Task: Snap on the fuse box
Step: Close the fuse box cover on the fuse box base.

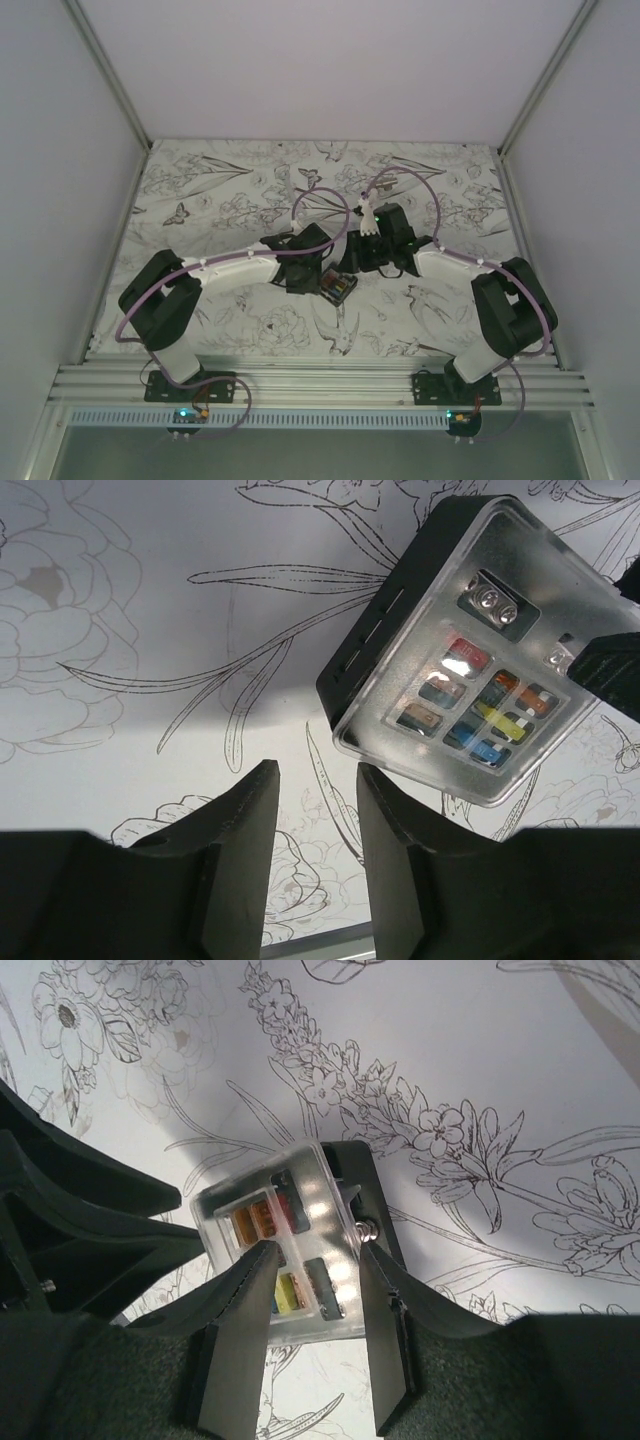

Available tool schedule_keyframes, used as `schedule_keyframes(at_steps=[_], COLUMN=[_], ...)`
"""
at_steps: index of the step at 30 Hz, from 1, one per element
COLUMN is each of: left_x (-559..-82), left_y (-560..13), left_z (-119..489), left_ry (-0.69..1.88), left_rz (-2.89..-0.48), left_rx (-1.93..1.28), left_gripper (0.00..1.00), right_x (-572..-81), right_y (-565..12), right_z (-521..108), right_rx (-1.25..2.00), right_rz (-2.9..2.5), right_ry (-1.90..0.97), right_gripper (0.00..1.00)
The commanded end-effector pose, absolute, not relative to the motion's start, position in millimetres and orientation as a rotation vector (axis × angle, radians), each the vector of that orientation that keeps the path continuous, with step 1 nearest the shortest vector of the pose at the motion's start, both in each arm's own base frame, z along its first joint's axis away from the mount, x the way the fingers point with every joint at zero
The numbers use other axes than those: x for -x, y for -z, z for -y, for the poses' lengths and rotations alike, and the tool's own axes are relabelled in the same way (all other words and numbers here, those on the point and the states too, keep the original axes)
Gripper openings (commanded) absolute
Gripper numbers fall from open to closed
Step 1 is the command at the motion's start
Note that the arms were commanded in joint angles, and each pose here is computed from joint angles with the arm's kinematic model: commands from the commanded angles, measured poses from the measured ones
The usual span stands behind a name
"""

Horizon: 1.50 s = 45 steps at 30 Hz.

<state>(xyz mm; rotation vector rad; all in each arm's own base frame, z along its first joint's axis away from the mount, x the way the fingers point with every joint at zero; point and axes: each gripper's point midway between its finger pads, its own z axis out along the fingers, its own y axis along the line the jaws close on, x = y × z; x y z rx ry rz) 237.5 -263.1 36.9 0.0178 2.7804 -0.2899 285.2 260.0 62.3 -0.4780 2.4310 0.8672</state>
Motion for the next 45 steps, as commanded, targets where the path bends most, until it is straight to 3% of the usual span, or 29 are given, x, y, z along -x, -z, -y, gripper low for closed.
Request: schedule_keyframes(at_steps=[1,12,35,45], left_x=[-239,-230,-234,-228], left_y=[-42,-61,-25,-7], left_z=[260,255,274,260], left_ry=[0.301,0.392,0.430,0.366], left_rz=[-2.770,-2.748,-2.901,-2.947], left_rx=[0.019,0.026,0.104,0.149], left_gripper=[0.41,0.50,0.48,0.46], right_x=[-282,-284,-254,-205], right_y=[-59,-79,-34,13], right_z=[-251,-240,-236,-216], right_rx=[0.480,0.458,0.520,0.529], right_rz=[-2.444,-2.389,-2.538,-2.746], right_ry=[-0.820,-0.755,-0.778,-0.734], right_gripper=[0.44,0.47,0.46,0.41])
